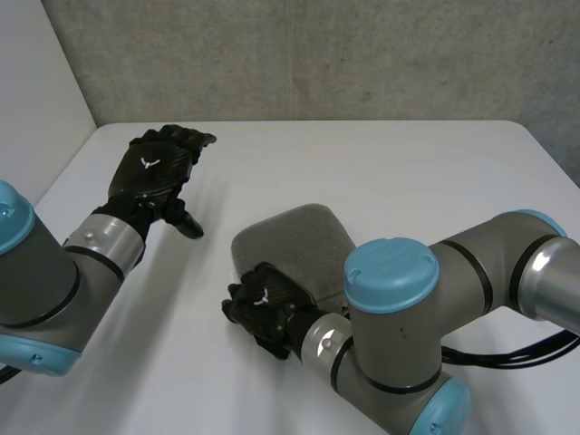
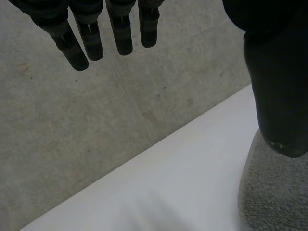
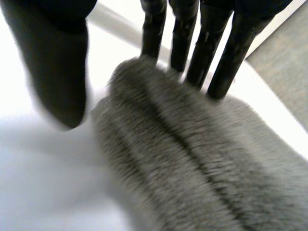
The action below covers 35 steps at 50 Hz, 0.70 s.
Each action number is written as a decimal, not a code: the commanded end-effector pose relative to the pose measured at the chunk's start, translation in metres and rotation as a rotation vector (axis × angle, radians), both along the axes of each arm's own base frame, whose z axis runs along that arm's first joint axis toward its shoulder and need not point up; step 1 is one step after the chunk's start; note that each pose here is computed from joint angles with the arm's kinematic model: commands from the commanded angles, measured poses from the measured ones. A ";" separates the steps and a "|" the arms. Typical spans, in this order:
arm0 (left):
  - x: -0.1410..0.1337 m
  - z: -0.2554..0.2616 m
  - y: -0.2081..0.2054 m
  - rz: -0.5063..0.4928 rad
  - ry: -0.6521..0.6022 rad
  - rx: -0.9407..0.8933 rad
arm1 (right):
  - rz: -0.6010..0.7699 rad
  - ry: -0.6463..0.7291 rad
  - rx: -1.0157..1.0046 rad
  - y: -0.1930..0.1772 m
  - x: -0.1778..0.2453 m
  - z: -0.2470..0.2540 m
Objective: Fold the towel.
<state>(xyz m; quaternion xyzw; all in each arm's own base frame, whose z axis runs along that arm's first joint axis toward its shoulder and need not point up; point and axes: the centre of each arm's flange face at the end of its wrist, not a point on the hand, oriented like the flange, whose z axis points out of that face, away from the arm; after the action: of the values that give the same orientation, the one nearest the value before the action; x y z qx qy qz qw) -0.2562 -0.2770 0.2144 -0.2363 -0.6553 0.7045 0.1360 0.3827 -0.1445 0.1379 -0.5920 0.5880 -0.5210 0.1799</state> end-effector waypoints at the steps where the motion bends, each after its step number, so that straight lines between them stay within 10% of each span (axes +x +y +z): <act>1: -0.018 -0.010 0.008 -0.057 -0.004 0.020 | -0.102 -0.026 -0.005 -0.025 -0.026 0.019; 12: -0.051 -0.031 0.019 -0.112 -0.009 0.076 | -0.352 -0.255 0.108 -0.074 -0.074 0.063; 25: -0.065 -0.116 0.044 -0.086 -0.124 0.417 | -0.395 -0.183 0.217 -0.111 -0.070 0.009; 35: -0.066 -0.078 0.040 -0.075 -0.087 0.357 | -0.420 -0.179 0.237 -0.122 -0.074 0.004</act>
<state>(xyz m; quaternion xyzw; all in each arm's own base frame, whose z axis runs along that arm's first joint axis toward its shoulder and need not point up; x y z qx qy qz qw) -0.3209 -0.2327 0.1010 -0.2717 -0.7892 0.5252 0.1658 0.3112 -0.2612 0.1366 -0.3900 0.7367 -0.5191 0.1891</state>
